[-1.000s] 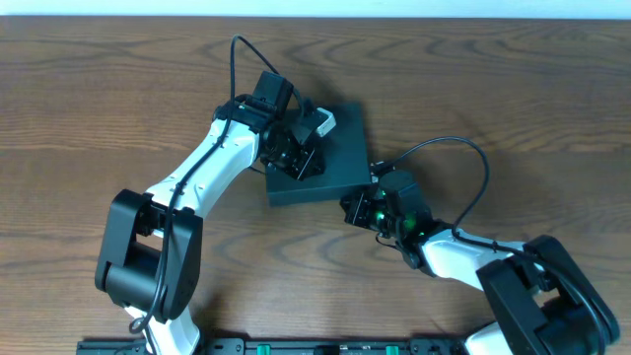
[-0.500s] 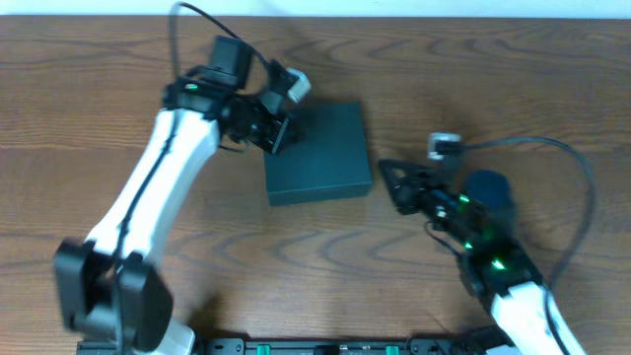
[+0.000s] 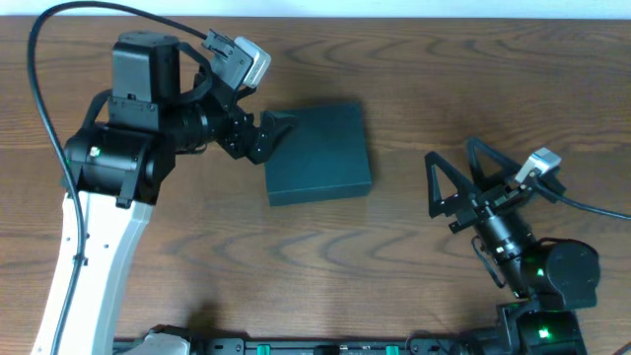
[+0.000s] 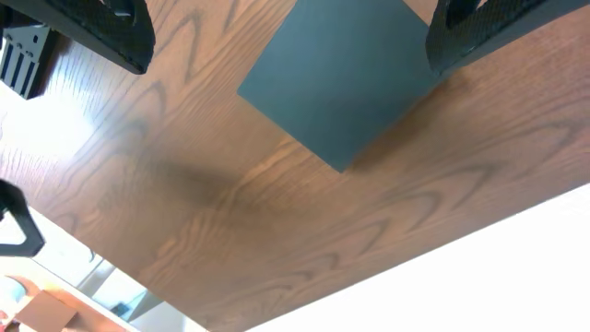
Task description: Pack container
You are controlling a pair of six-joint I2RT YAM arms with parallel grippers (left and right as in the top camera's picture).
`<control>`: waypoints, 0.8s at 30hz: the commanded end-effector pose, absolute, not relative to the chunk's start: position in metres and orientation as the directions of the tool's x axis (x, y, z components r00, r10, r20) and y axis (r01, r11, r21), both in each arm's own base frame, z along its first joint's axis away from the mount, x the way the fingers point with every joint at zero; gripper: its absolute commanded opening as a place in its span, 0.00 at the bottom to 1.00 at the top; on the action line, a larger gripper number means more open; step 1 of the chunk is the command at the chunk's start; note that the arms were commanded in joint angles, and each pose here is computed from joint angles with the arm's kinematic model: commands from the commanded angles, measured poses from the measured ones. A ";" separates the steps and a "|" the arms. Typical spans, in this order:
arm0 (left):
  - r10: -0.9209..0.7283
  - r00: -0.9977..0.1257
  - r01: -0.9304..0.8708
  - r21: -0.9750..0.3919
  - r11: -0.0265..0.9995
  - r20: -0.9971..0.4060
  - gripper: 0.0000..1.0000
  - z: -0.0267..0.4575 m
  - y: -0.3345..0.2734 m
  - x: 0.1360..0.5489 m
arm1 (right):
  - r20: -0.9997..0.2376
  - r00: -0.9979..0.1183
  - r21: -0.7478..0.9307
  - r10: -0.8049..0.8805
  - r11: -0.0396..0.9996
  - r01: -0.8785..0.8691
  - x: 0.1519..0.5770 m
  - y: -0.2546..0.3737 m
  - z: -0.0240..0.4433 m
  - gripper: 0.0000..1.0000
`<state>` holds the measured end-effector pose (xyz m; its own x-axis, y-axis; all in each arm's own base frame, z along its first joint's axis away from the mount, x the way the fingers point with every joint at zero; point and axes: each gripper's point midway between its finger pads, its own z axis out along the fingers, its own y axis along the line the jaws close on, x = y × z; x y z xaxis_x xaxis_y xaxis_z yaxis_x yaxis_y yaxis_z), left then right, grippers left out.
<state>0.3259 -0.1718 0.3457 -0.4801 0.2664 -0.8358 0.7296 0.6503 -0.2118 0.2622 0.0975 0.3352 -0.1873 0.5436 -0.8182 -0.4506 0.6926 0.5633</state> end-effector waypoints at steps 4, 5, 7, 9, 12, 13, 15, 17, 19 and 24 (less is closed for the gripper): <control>0.274 -0.474 0.718 -0.187 0.671 -0.837 0.95 0.347 -0.167 0.331 | -0.803 -0.287 0.596 0.522 0.720 -0.355 0.265 0.093 0.304 0.99; 0.274 -0.474 0.718 -0.187 0.671 -0.837 0.95 0.347 -0.167 0.331 | -0.795 -0.314 0.604 0.519 0.723 -0.335 0.265 0.093 0.296 0.99; 0.274 -0.474 0.718 -0.187 0.671 -0.837 0.95 0.347 -0.167 0.331 | -0.773 -0.377 0.621 0.510 0.730 -0.286 0.263 0.093 0.277 0.99; 0.274 -0.474 0.718 -0.187 0.671 -0.837 0.95 0.347 -0.167 0.331 | -0.738 -0.453 0.637 0.500 0.738 -0.222 0.259 0.093 0.253 0.99; 0.275 -0.477 0.716 -0.188 0.672 -0.835 0.95 0.346 -0.167 0.331 | -0.654 -0.582 0.648 0.483 0.754 -0.103 0.244 0.091 0.212 0.99; 0.283 -0.495 0.696 -0.180 0.695 -0.821 0.95 0.341 -0.162 0.332 | -0.625 -0.617 0.647 0.478 0.759 -0.067 0.239 0.090 0.200 0.99; 0.301 -0.532 0.640 -0.142 0.755 -0.792 0.95 0.330 -0.148 0.336 | -0.554 -0.688 0.639 0.469 0.769 0.009 0.224 0.088 0.176 0.99; 0.313 -0.557 0.601 -0.114 0.791 -0.769 0.95 0.324 -0.138 0.336 | -0.495 -0.735 0.626 0.463 0.777 0.067 0.211 0.086 0.158 0.99; 0.319 -0.562 0.559 -0.066 0.827 -0.764 0.95 0.324 -0.126 0.336 | -0.447 -0.769 0.612 0.458 0.783 0.111 0.200 0.085 0.146 0.99; 0.222 -0.573 0.295 0.054 0.954 -0.789 0.95 0.345 -0.071 0.325 | -0.357 -0.818 0.581 0.451 0.793 0.184 0.179 0.082 0.126 0.99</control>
